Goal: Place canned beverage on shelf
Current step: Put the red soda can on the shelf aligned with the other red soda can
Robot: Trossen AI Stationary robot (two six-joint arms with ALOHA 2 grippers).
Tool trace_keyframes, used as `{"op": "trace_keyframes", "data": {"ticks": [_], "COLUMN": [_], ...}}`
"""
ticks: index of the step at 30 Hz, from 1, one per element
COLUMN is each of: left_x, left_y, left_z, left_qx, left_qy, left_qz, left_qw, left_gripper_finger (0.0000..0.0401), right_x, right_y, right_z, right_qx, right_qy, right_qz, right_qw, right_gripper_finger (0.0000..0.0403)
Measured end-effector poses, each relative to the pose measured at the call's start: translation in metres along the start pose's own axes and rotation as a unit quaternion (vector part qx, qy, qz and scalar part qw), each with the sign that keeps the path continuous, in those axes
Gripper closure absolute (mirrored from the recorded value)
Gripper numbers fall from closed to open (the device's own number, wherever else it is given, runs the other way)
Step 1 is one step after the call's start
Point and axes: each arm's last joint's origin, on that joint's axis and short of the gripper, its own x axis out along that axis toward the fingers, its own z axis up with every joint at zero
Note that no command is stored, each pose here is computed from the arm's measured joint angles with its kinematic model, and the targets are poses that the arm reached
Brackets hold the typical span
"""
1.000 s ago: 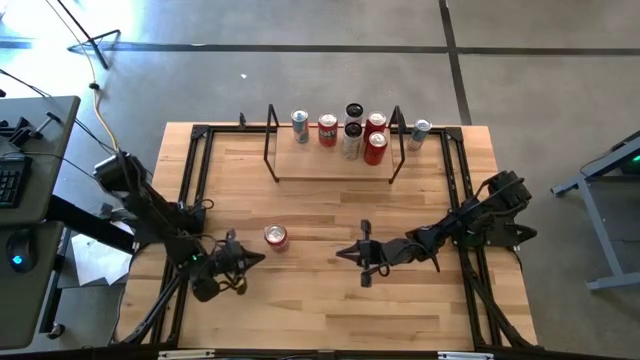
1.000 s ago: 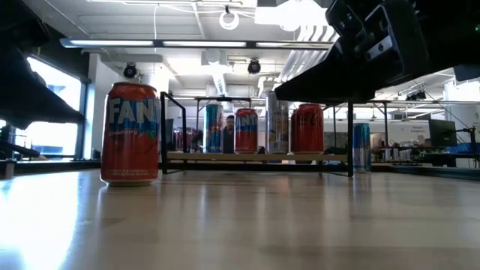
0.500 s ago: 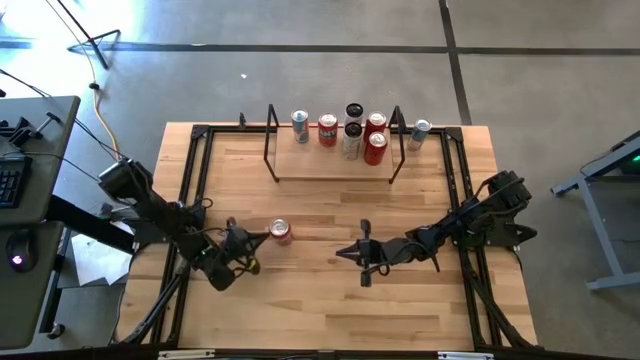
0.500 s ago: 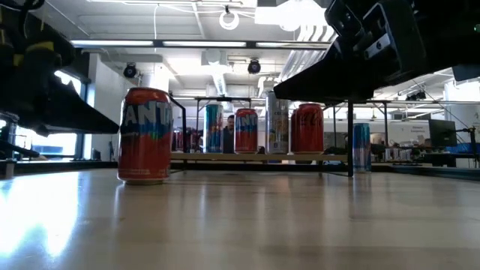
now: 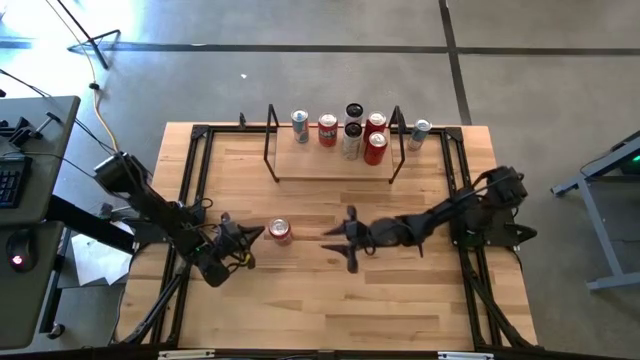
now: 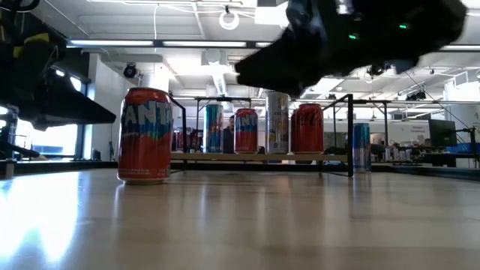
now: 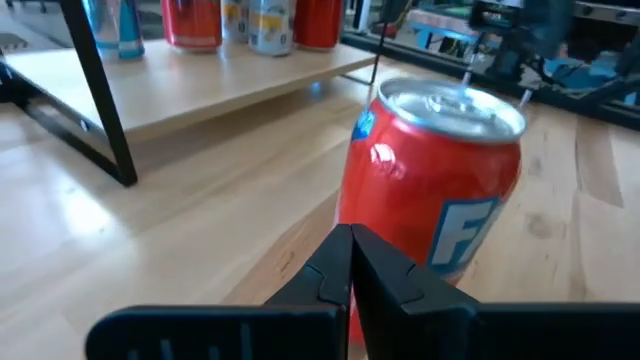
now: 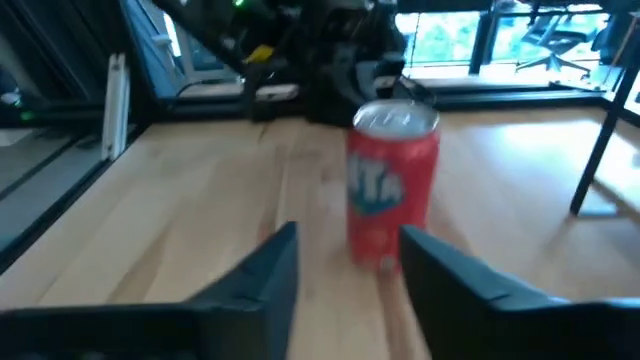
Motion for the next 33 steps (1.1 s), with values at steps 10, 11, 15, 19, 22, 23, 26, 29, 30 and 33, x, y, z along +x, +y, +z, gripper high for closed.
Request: {"op": "trace_keyframes", "data": {"ticks": [10, 11, 15, 19, 22, 23, 26, 29, 30, 33], "left_x": [-0.002, -0.002, -0.001, 0.001, 0.001, 0.001, 0.001, 0.001, 0.001, 0.001], "left_y": [0.000, 0.000, 0.000, 0.001, 0.001, 0.001, 0.001, 0.001, 0.001, 0.000], "left_z": [0.005, 0.005, 0.005, 0.006, 0.006, 0.006, 0.006, 0.006, 0.006, 0.006], "left_qx": [0.013, 0.013, 0.014, 0.017, 0.018, 0.019, 0.020, 0.020, 0.020, 0.018], "left_qy": [-0.019, -0.019, -0.020, -0.019, -0.018, -0.018, -0.016, -0.015, -0.015, -0.016], "left_qz": [0.005, 0.005, 0.010, 0.014, 0.014, 0.014, 0.012, 0.012, 0.011, 0.011], "left_qw": [1.000, 1.000, 1.000, 1.000, 1.000, 1.000, 1.000, 1.000, 1.000, 1.000], "left_gripper_finger": [0.0401, 0.0401, 0.0401, 0.0401, 0.0401, 0.0401, 0.0401, 0.0401, 0.0401, 0.0401], "right_x": [0.047, 0.053, 0.077, 0.097, 0.110, 0.114, 0.122, 0.125, 0.125, 0.125], "right_y": [-0.031, -0.033, -0.041, -0.048, -0.052, -0.053, -0.057, -0.058, -0.058, -0.058], "right_z": [0.036, 0.037, 0.037, 0.037, 0.034, 0.032, 0.029, 0.028, 0.028, 0.028], "right_qx": [-0.046, -0.048, -0.055, -0.051, -0.039, -0.036, -0.033, -0.029, -0.029, -0.032], "right_qy": [-0.003, -0.001, 0.020, 0.020, 0.022, 0.023, 0.024, 0.025, 0.025, 0.025], "right_qz": [0.021, 0.020, 0.013, 0.023, 0.035, 0.035, 0.032, 0.031, 0.031, 0.032], "right_qw": [0.999, 0.999, 0.998, 0.998, 0.998, 0.998, 0.999, 0.999, 0.999, 0.999], "right_gripper_finger": [0.0115, 0.0113, 0.0112, 0.0112, 0.0112, 0.0112, 0.0112, 0.0112, 0.0112, 0.0112]}}
